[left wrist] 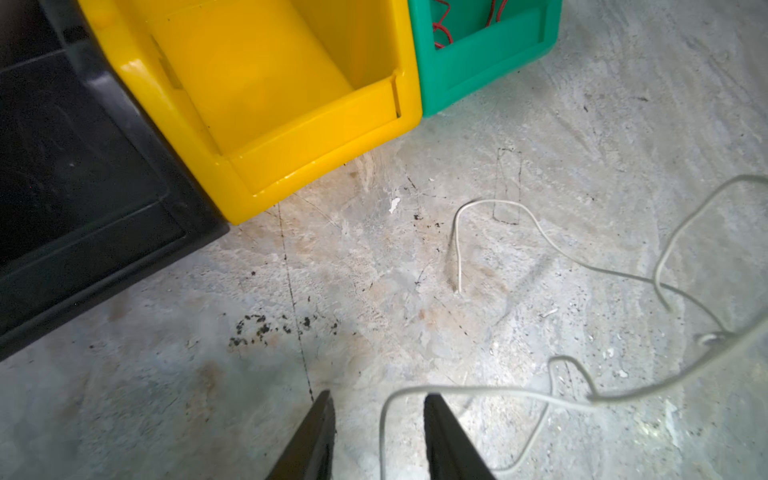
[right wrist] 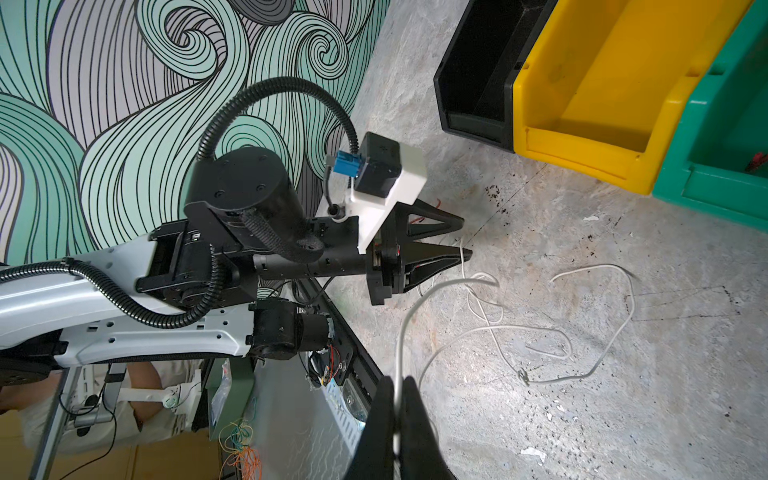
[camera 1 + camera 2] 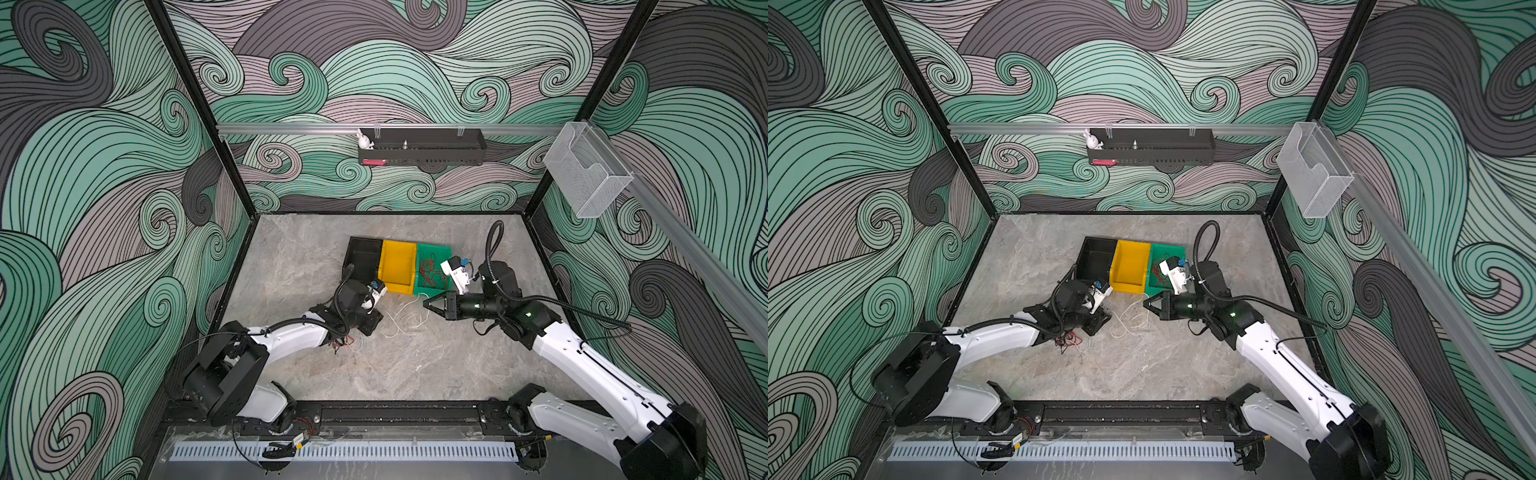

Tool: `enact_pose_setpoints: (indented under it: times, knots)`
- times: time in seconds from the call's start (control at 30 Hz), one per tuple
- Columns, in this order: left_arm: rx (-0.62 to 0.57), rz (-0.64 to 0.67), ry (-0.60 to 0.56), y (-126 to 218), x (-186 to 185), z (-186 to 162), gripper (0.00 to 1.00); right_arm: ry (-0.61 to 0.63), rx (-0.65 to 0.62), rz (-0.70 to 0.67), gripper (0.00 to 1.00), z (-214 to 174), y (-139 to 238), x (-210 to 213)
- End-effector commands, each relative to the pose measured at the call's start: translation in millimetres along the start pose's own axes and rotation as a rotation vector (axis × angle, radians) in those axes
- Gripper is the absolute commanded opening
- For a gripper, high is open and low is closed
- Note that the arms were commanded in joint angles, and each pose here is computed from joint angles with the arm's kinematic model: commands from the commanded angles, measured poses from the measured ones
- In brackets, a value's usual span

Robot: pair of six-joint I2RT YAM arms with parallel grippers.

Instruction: Untangle the cables

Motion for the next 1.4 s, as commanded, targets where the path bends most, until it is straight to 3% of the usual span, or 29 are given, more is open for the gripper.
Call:
enact_pose_setpoints:
  times: [0.0,0.33,0.67,1.07,1.37]
  knots:
    - [-0.027,-0.017,-0.007,-4.0,-4.2,11.7,0.34,0.023,-0.021,0.018,0.08,3.1,6.3,8.2]
    - [-0.071,0.026,0.035,9.8,-0.4,17.8,0.00,0.037,-0.029,-0.046,0.07,1.4,9.4,-1.2]
    - [-0.192,0.156,0.104,53.2,14.0,31.9,0.00,0.014,-0.018,-0.288,0.07,-10.4,11.7,-45.7]
    - [-0.301,0.242,0.225,95.0,37.5,31.8,0.00,-0.077,-0.052,-0.433,0.06,-17.3,29.4,-92.3]
    - [-0.314,0.297,0.284,112.7,52.6,20.8,0.00,-0.178,-0.102,-0.527,0.05,-21.9,49.4,-125.2]
Point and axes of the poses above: each gripper's point midway between its finger pads, its own y axis back along the fingers, its own x axis along the line the jaws close on, z = x × y, the point moved 5 cm from there along y, back along the fingers, and after that the axes turned 5 degrees about y, right-handed, at the moved point
